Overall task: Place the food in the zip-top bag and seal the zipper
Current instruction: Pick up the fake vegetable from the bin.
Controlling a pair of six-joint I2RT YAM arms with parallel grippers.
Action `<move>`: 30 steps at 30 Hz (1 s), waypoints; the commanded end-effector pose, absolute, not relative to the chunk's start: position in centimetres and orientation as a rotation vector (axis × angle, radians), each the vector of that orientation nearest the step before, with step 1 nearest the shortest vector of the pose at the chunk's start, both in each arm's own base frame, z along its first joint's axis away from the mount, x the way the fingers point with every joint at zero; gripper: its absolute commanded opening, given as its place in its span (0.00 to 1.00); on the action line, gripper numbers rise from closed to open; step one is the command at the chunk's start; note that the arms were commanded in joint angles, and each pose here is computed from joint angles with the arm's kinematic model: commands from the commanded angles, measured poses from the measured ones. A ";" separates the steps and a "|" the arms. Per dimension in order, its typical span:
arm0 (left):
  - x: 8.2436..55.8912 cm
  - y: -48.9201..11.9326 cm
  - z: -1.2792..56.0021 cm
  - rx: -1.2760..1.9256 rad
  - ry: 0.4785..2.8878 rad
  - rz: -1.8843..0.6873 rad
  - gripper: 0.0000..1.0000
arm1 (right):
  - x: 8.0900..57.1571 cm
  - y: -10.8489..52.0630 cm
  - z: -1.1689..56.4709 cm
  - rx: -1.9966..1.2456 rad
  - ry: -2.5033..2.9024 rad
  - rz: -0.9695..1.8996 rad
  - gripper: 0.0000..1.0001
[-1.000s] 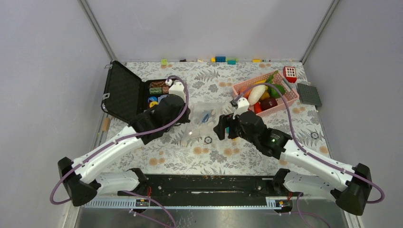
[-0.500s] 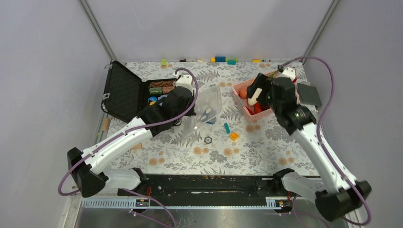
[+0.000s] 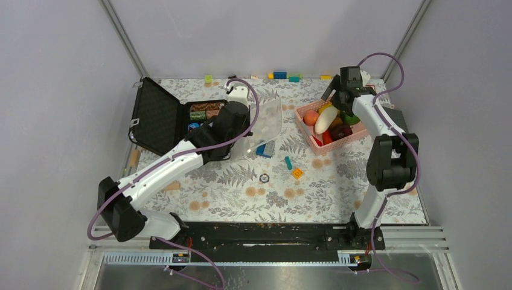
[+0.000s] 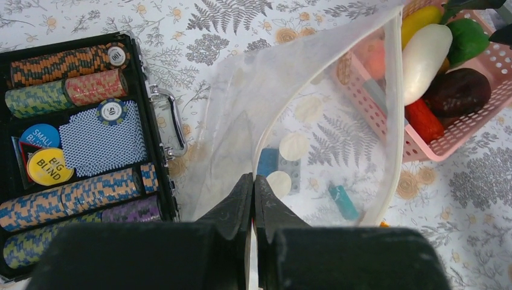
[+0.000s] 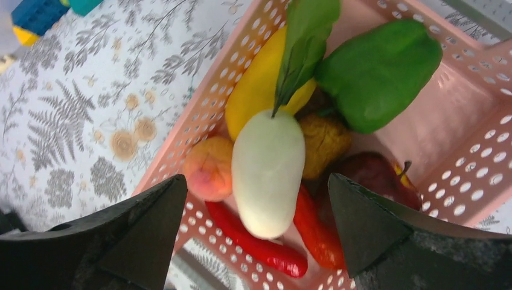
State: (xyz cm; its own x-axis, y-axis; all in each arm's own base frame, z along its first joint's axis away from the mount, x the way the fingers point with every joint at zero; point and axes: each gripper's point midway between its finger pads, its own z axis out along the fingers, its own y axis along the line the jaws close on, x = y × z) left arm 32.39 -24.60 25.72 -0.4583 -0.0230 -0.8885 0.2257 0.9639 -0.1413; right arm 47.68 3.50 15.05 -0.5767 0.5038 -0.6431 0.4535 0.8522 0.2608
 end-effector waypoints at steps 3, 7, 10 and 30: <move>34.6 -26.0 29.1 0.096 1.939 -0.407 0.00 | 51.0 2.7 14.7 0.739 2.217 0.131 0.92; 35.0 -26.0 28.5 0.079 1.961 -0.415 0.00 | 51.4 2.3 12.6 0.761 2.232 0.094 0.91; 35.1 -25.8 28.2 0.074 1.968 -0.412 0.00 | 51.9 3.1 11.3 0.749 2.231 0.148 0.87; 34.2 -25.9 27.8 0.079 2.001 -0.450 0.00 | 50.3 3.0 11.0 0.689 2.200 0.153 0.34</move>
State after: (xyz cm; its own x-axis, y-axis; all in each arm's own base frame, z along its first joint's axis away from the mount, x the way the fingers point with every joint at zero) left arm 34.09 -25.32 25.37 -0.4895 -0.0778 -0.8685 0.2335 0.9479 -0.2165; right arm 50.50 3.01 7.04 -0.5717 0.5569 -0.6026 0.4797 0.8227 0.3052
